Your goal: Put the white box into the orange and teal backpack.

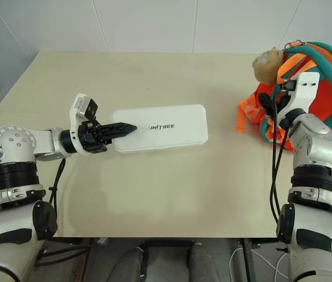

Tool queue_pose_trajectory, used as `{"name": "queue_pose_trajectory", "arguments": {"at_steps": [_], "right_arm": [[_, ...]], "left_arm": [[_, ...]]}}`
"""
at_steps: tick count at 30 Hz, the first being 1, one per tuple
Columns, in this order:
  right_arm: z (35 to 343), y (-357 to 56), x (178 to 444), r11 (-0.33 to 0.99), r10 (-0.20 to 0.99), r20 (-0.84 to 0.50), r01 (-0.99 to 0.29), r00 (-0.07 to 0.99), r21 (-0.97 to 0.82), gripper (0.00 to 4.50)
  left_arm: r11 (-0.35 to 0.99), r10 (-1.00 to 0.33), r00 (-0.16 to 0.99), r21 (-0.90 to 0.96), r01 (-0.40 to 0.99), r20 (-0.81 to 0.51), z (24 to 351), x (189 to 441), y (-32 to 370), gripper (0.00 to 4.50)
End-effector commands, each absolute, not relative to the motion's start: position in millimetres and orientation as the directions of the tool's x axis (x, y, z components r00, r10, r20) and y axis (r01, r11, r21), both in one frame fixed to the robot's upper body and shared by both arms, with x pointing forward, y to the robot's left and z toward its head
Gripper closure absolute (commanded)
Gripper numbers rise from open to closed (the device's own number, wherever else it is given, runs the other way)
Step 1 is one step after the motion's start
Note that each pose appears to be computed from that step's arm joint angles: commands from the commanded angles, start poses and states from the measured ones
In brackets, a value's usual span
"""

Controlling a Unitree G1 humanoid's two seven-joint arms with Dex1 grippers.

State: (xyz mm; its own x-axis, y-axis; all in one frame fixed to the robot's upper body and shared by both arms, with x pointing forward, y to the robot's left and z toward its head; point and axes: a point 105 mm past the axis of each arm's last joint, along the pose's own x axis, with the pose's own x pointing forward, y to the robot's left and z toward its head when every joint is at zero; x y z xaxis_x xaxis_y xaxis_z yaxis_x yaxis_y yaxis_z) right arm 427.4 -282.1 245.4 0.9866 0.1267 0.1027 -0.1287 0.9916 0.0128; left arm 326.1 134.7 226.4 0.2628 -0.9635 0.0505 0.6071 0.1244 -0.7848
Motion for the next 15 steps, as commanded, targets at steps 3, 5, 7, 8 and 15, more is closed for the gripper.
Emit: {"name": "queue_pose_trajectory", "arguments": {"at_steps": [3,5,7,8,15], "right_arm": [[290,-249,415,0.964,0.265,0.213,-0.263,0.941,-0.037,3.6],[297,-235,409,0.948,0.316,0.223,-0.314,0.922,-0.042,4.3],[303,-218,400,0.924,0.381,0.227,-0.379,0.896,-0.052,4.5],[308,-202,392,0.895,0.444,0.228,-0.441,0.867,-0.066,4.5],[325,-139,341,0.708,0.703,0.213,-0.696,0.679,-0.12,4.5]], "left_arm": [[0.161,-0.939,0.331,-0.73,0.664,0.094,247,331,154,3.23],[0.19,-0.928,0.362,-0.719,0.669,0.092,250,336,161,3.23],[0.219,-0.914,0.395,-0.707,0.672,0.092,253,341,169,3.23],[0.243,-0.902,0.421,-0.697,0.674,0.092,256,345,176,3.23],[0.325,-0.862,0.498,-0.648,0.688,0.097,270,359,200,3.23]]}}
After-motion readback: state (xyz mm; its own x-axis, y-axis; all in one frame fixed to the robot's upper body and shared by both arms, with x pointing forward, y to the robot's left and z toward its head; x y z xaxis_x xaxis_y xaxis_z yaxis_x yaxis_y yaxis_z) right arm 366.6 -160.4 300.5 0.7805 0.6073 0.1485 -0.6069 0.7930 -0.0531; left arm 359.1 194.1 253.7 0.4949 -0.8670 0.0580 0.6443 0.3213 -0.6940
